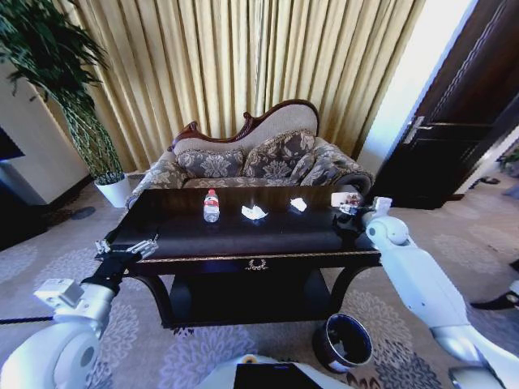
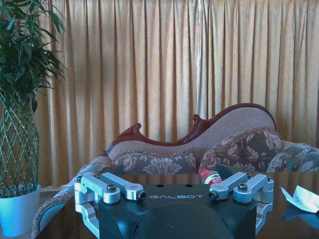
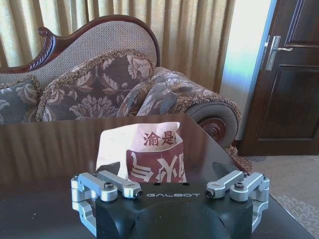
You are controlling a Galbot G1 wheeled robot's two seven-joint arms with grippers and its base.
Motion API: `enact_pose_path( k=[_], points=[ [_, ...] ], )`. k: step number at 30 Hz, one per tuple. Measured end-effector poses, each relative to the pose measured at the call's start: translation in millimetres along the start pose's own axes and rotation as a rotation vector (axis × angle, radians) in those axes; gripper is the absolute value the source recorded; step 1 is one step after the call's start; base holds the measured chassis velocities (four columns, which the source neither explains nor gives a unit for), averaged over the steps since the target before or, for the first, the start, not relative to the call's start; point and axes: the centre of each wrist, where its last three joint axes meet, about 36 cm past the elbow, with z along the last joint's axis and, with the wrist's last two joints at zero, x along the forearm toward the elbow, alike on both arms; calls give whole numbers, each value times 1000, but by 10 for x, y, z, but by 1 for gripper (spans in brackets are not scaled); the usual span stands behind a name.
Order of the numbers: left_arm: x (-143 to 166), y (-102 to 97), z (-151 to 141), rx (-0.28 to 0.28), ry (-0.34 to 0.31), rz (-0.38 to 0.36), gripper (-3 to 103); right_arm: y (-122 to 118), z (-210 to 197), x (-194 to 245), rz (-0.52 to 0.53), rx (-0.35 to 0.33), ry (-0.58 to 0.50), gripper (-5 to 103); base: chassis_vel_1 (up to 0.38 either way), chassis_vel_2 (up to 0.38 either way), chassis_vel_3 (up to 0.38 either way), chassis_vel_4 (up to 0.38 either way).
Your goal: Move to the front of the table and place the trash on the table into the trash bin.
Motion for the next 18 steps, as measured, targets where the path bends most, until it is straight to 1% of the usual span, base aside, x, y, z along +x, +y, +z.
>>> enact_pose_path(
  k=[3, 6, 7, 8, 9, 12, 13, 15, 16, 18],
  points=[
    [0, 0, 0, 1, 0, 0, 100, -4, 3, -3, 2, 3, 0, 101, 0, 0, 0, 0],
    [3, -4, 7, 6, -1, 4, 100, 5, 29, -7, 3, 8, 2, 86, 0, 0, 0, 0],
    [3, -4, 7, 6, -1, 4, 100, 5, 29, -7, 3, 8, 2, 86, 0, 0, 0, 0],
    [1, -8, 8, 8, -4, 5, 100, 9, 39, -12, 3, 10, 1, 81, 0, 0, 0, 0],
    [1, -8, 8, 8, -4, 5, 100, 9, 39, -12, 3, 10, 1, 81, 0, 0, 0, 0],
    [-3, -9, 5, 6, -29, 2, 100, 14, 49, -16, 2, 11, -1, 65, 0, 0, 0, 0],
    [-3, -9, 5, 6, -29, 2, 100, 14, 49, -16, 2, 11, -1, 65, 0, 0, 0, 0],
    [-1, -2, 1, 3, -33, -1, 100, 18, 57, -14, 1, 12, -2, 52, 0, 0, 0, 0],
    [-1, -2, 1, 3, -33, -1, 100, 18, 57, -14, 1, 12, -2, 52, 0, 0, 0, 0],
    [0, 2, -2, 2, -36, -2, 100, 22, 58, -8, 0, 12, -4, 42, 0, 0, 0, 0]
  ],
)
